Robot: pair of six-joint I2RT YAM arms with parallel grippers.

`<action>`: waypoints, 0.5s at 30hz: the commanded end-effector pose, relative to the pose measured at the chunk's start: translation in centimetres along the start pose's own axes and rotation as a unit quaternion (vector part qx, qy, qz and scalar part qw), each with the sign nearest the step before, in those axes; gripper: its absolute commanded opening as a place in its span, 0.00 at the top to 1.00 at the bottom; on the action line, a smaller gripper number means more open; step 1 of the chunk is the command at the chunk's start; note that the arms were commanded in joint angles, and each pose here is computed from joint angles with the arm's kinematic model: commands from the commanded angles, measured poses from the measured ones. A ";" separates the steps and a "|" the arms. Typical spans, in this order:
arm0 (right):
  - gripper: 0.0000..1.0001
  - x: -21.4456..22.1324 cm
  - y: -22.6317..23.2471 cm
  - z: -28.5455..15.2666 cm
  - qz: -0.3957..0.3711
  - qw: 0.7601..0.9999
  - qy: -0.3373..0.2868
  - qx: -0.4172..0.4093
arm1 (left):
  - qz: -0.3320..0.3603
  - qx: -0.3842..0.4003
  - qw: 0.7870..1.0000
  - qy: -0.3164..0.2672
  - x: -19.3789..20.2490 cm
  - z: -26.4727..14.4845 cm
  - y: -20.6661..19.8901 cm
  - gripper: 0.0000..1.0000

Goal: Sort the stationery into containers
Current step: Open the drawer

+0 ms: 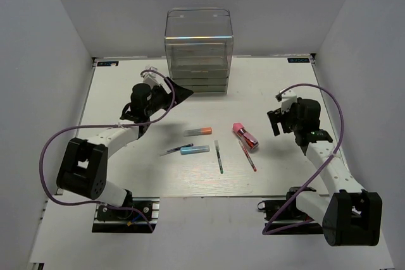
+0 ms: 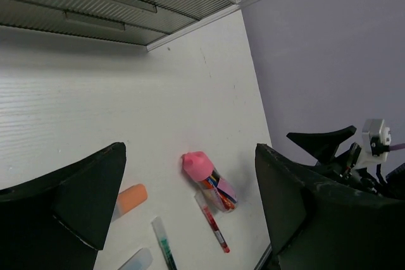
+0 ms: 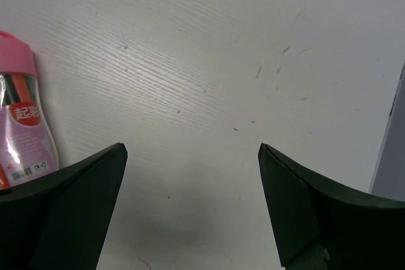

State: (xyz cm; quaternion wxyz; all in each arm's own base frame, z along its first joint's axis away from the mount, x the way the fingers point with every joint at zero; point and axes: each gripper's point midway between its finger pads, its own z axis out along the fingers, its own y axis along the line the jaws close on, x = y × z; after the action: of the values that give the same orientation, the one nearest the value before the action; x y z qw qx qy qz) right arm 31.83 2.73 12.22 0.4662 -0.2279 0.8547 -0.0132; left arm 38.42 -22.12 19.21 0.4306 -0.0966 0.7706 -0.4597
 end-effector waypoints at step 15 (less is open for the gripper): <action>0.10 -3.5 3.7 -2.1 -0.145 0.977 -0.067 -0.142 | -0.018 0.040 0.995 -0.095 -2.7 3.5 -3.0 0.37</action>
State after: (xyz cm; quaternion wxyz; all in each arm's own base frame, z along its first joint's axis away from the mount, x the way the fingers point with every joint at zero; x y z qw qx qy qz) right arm 30.35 5.55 13.55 0.4531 -0.4068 0.7930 0.0203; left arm 40.55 -24.23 19.39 0.4612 -0.1342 0.7399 -0.4711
